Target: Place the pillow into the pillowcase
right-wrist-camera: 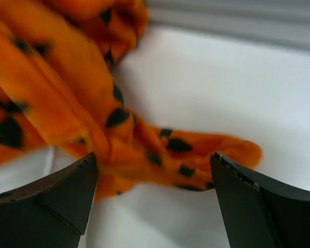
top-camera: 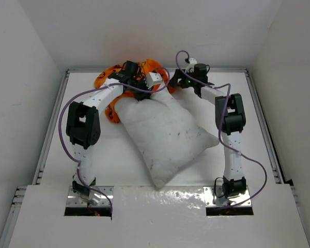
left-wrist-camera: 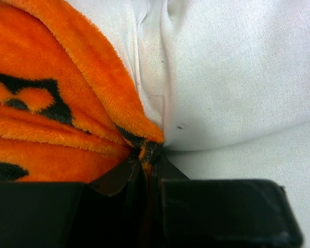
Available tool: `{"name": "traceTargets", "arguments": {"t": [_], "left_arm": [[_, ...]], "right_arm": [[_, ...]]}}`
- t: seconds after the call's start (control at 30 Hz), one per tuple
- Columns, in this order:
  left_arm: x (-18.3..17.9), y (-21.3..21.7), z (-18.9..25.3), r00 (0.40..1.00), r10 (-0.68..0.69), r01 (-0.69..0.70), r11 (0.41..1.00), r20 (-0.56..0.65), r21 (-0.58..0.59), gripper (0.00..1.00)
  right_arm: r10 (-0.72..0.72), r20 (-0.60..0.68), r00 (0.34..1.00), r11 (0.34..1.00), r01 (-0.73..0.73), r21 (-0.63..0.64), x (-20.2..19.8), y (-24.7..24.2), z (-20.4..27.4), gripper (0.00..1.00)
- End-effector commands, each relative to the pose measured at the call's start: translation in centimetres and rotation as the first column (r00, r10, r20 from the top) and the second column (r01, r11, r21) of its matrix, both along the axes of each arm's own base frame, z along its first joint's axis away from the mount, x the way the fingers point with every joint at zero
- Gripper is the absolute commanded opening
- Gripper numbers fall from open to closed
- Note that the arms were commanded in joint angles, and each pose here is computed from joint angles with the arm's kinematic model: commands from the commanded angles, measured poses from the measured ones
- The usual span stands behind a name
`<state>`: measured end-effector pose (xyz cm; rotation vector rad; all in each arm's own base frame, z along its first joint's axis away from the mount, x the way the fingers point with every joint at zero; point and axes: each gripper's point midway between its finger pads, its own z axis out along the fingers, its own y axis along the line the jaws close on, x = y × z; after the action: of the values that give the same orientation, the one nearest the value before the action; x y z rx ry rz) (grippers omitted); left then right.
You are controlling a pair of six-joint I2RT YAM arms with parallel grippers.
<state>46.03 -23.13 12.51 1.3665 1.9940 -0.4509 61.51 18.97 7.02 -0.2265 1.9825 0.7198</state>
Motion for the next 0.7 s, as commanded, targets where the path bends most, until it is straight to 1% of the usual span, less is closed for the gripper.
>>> {"name": "traceTargets", "arguments": {"t": [0.0,0.07,0.1,0.17,0.2,0.27,0.33,0.37,0.4,0.43,0.47,0.5,0.53,0.57,0.6,0.63,0.67], "left_arm": [[-1.7,3.9,-2.9,0.994,0.056,-0.043,0.991,-0.096,0.129,0.09],[-1.5,4.0,-2.7,0.995,0.055,-0.044,0.991,-0.086,0.128,0.09],[-1.4,4.0,-2.6,0.995,0.054,-0.043,0.991,-0.081,0.126,0.09],[-1.3,3.7,-2.3,0.996,0.044,-0.035,0.993,-0.076,0.113,0.09],[-1.3,3.6,-2.3,0.996,0.038,-0.029,0.993,-0.080,0.110,0.09],[-1.1,3.4,-1.9,0.997,0.027,-0.020,0.995,-0.072,0.100,0.09],[-0.8,3.5,-1.7,0.998,0.031,-0.024,0.994,-0.060,0.108,0.11],[-0.7,3.5,-1.6,0.998,0.031,-0.025,0.994,-0.057,0.108,0.12],[-0.6,3.4,-1.1,0.998,0.032,-0.026,0.994,-0.050,0.103,0.17],[-0.4,3.3,-0.7,0.998,0.034,-0.030,0.995,-0.045,0.098,0.22],[-0.3,3.1,-0.2,0.998,0.039,-0.036,0.996,-0.042,0.086,0.27],[0.1,2.8,0.9,0.999,0.041,-0.039,0.997,-0.024,0.069,0.36],[0.2,2.4,1.6,0.999,0.038,-0.037,0.998,-0.019,0.050,0.40],[0.4,2.0,2.2,0.999,0.039,-0.038,0.999,-0.015,0.033,0.43],[0.7,1.3,3.7,1.000,0.025,-0.025,1.000,0.008,0.003,0.46],[0.8,0.9,4.3,1.000,0.016,-0.016,1.000,0.017,-0.010,0.48],[0.8,0.3,4.8,1.000,0.003,-0.002,1.000,0.025,-0.022,0.52]], "right_arm": [[0.157,0.088,0.984,0.987,-0.159,0.010,-0.7,2.2,2.1,0.87],[0.172,0.073,0.982,0.985,-0.173,0.001,-1.3,2.6,0.6,0.86],[0.172,0.070,0.983,0.985,-0.172,-0.002,-1.3,2.7,0.3,0.79],[0.193,0.050,0.980,0.981,-0.193,0.012,-1.8,3.4,-0.8,0.61],[0.222,0.049,0.974,0.974,-0.224,0.029,-2.3,3.9,-0.9,0.47],[0.238,0.041,0.970,0.970,-0.239,0.035,-3.3,4.8,-1.4,0.34],[0.209,0.059,0.976,0.977,-0.211,0.029,-3.4,4.9,-1.2,0.06],[0.187,0.037,0.982,0.982,-0.188,0.033,-3.8,4.7,-2.0,0.00],[0.148,0.061,0.987,0.987,-0.151,0.049,-3.3,4.4,-0.8,0.00],[0.131,0.061,0.989,0.989,-0.135,0.056,-3.5,4.3,-0.7,0.00],[0.117,0.035,0.993,0.991,-0.119,0.061,-4.4,3.9,-1.6,0.00],[0.107,0.090,0.990,0.990,-0.115,0.082,-4.4,4.1,0.7,0.00],[0.092,0.094,0.991,0.991,-0.101,0.088,-4.8,4.0,0.9,0.00],[0.083,0.069,0.994,0.992,-0.089,0.085,-6.1,3.7,-0.1,0.00],[0.084,0.108,0.991,0.992,-0.094,0.088,-6.7,4.2,2.0,0.00],[0.082,0.111,0.990,0.992,-0.092,0.084,-7.3,4.3,2.3,0.00],[0.076,0.080,0.994,0.994,-0.081,0.073,-8.8,4.1,1.3,0.00]]}}
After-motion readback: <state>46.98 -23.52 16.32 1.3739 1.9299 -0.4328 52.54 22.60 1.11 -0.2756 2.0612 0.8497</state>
